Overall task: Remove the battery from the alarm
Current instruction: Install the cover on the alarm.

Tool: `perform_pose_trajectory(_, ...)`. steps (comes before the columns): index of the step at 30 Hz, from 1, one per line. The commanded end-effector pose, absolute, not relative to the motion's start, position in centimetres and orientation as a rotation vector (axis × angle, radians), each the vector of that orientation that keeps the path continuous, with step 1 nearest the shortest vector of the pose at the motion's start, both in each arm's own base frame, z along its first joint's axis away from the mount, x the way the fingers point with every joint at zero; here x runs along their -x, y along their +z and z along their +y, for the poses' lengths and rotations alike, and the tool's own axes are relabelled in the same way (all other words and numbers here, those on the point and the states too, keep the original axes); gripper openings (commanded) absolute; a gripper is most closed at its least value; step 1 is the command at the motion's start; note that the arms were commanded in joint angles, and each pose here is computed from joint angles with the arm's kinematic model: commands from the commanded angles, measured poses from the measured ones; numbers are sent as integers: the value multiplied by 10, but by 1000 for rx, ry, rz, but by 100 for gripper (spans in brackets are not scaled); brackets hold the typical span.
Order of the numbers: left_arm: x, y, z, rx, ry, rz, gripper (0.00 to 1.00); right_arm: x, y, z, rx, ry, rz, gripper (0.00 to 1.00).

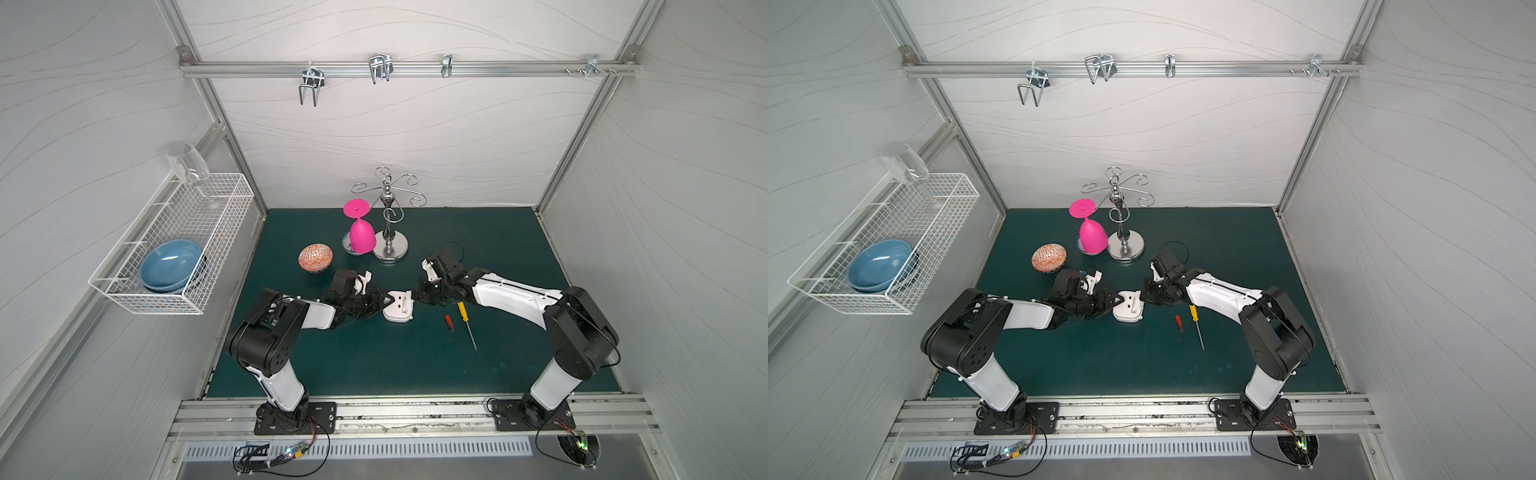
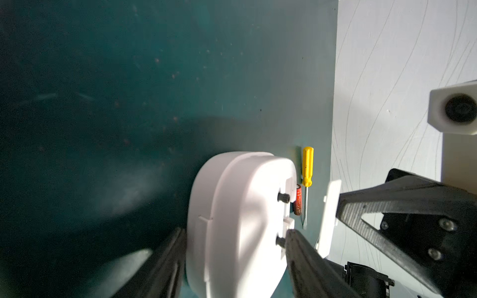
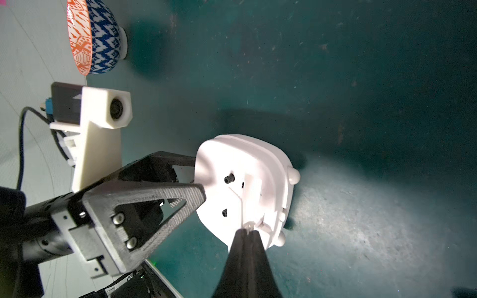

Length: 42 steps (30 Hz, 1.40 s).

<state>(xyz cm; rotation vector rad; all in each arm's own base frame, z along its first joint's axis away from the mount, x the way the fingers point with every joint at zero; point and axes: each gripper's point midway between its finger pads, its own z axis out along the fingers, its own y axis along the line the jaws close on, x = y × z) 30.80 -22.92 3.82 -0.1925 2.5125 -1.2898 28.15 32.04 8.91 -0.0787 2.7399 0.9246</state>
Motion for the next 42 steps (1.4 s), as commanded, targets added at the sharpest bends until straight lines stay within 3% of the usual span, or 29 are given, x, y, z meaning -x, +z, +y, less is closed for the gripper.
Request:
perform_pose_trajectory(1, -308, 43, -231, 189, -1281, 2481, 65, -279, 83, 320, 78, 881, 2770, 0)
perform_pose_trajectory(42, -300, 39, -237, 187, -1281, 2496, 65, -277, 65, 325, 121, 798, 2850, 0)
